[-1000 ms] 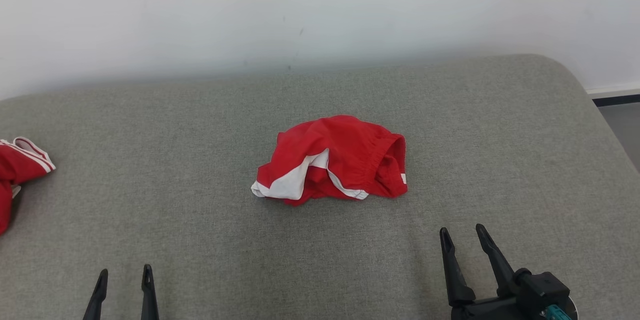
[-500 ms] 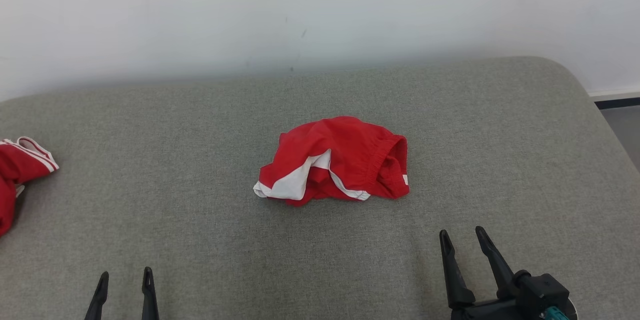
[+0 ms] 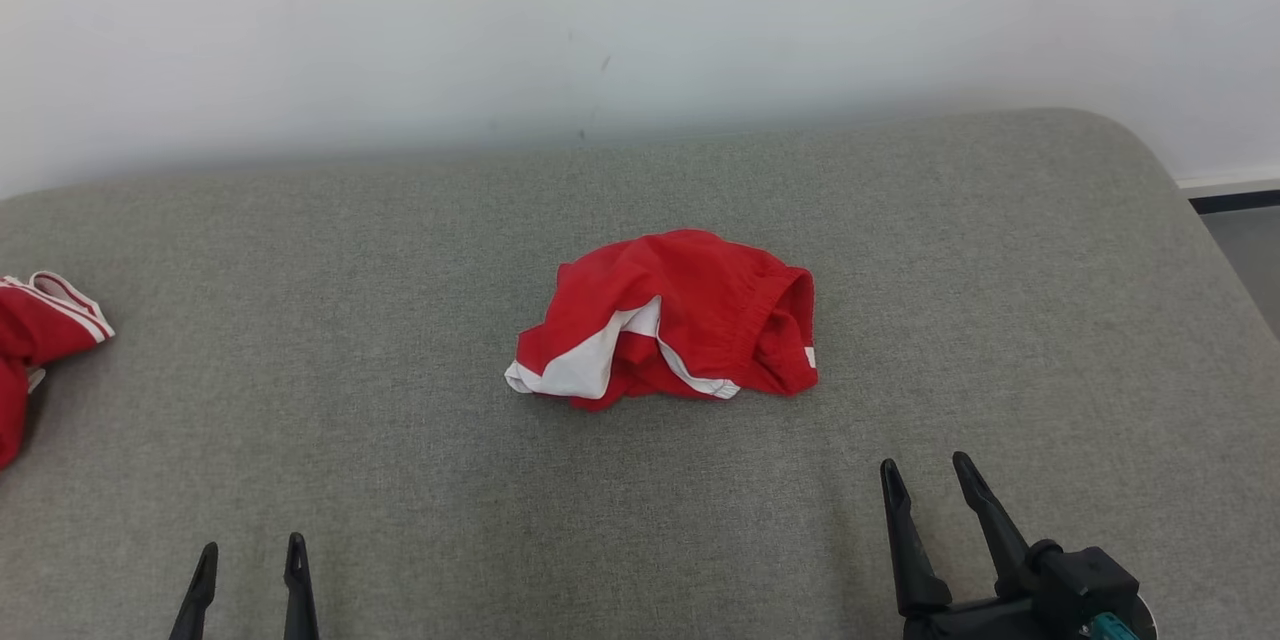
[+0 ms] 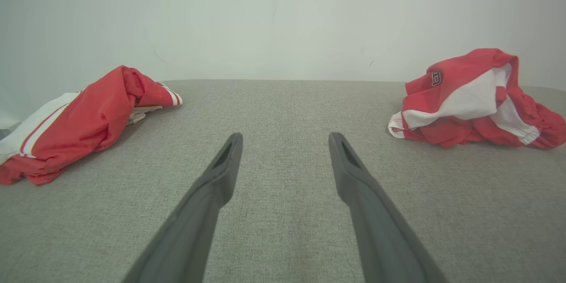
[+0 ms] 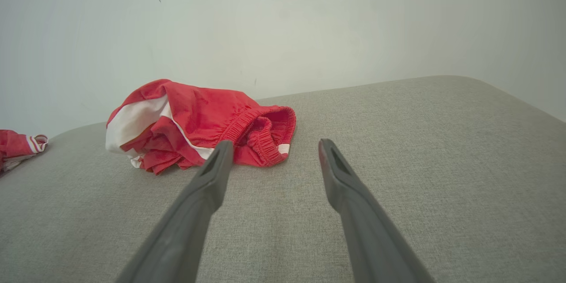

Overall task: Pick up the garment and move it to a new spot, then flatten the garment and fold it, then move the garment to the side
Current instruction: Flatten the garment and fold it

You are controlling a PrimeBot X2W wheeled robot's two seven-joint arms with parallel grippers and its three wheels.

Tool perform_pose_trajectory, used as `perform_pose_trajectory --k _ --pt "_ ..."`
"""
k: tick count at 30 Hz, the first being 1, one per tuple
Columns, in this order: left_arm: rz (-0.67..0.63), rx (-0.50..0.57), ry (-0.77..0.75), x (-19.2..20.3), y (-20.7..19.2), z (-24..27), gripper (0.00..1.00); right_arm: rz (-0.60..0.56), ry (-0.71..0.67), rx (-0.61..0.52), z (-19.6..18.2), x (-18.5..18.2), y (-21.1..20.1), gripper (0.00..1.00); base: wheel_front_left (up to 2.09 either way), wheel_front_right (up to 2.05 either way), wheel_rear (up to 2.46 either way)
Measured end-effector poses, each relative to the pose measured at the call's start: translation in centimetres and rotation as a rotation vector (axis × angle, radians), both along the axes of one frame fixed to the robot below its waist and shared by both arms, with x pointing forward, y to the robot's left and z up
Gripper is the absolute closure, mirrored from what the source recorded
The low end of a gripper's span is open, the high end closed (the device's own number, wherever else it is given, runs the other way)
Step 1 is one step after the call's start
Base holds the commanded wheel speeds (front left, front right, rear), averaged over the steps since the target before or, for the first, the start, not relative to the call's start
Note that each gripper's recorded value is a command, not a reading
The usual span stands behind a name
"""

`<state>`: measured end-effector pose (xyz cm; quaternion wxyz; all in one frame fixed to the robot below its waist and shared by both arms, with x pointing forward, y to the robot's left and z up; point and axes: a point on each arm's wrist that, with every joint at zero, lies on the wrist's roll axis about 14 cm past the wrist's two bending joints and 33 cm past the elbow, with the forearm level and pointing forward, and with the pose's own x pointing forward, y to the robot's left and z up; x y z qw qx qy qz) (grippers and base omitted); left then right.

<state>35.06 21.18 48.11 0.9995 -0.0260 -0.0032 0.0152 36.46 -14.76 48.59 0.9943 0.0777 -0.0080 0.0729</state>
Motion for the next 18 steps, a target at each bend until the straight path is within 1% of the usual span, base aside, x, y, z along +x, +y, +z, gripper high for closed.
perform_pose_trajectory --k 12,16,18 --pt "0.013 -0.007 -0.004 -0.4 0.3 0.1 0.0 0.025 -0.005 0.001 0.1 0.2 0.8 0.0 0.0 0.0 0.0" --pt "0.021 -0.011 -0.003 -0.6 0.5 0.1 0.0 0.064 0.001 0.005 0.0 0.9 2.1 0.0 0.0 0.0 0.0" --pt "0.029 -0.016 -0.001 -0.6 0.8 0.0 0.0 0.103 -0.003 -0.002 0.1 1.5 3.4 0.0 0.0 0.0 0.0"
